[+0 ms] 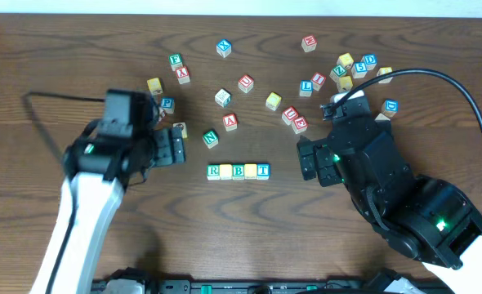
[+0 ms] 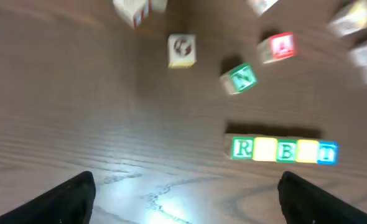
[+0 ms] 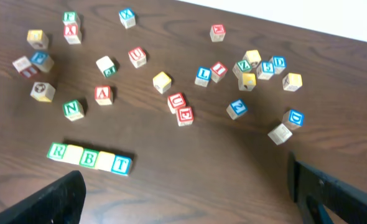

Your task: Spell out ROBOT

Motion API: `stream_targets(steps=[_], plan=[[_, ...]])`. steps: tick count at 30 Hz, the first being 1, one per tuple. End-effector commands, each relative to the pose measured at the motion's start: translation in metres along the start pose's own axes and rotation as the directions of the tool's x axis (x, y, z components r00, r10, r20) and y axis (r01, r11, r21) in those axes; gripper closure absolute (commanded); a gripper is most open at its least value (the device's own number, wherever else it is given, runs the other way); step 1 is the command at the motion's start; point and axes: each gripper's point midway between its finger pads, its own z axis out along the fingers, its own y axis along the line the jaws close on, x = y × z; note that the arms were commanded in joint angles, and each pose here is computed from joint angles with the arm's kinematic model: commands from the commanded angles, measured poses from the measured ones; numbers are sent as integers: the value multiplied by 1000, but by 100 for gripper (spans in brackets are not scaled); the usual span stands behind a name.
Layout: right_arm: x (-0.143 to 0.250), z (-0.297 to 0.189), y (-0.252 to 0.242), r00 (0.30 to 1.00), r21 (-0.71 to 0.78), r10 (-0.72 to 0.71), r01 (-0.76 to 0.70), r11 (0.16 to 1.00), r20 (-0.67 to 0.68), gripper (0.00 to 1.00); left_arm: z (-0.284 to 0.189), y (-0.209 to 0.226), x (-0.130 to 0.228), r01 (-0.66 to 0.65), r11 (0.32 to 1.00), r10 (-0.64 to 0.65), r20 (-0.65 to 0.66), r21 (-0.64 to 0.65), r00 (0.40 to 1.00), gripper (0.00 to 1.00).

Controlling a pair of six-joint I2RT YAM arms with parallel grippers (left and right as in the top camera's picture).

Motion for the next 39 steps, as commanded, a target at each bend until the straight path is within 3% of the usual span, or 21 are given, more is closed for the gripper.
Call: stream_targets(steps=[1, 8, 15, 28, 31, 35, 39], plan=[[-6, -5, -4, 1000, 13, -3, 3, 1000, 22, 1, -40, -4, -11, -16, 1000, 12, 135, 27, 991, 5], [-6, -5, -4, 1000, 13, -3, 3, 1000, 22, 1, -98, -9, -10, -41, 996, 14, 327, 76, 945, 5], [-6, -5, -4, 1000, 13, -3, 3, 1000, 22, 1, -119, -9, -7, -52, 994, 12, 391, 92, 920, 5], [-6, -5, -4, 1000, 13, -3, 3, 1000, 22, 1, -116, -7, -3, -59, 995, 26, 372, 78, 928, 5], [-6, -5, -4, 1000, 13, -3, 3, 1000, 22, 1, -108, -1, 17, -44, 997, 25, 289, 59, 957, 5], [-6, -5, -4, 1000, 13, -3, 3, 1000, 22, 1, -102, 12, 61, 79, 996, -82, 126, 32, 989, 5], [-6, -5, -4, 1000, 13, -3, 3, 1000, 22, 1, -106, 16, 77, 120, 992, -125, 139, 43, 982, 5]])
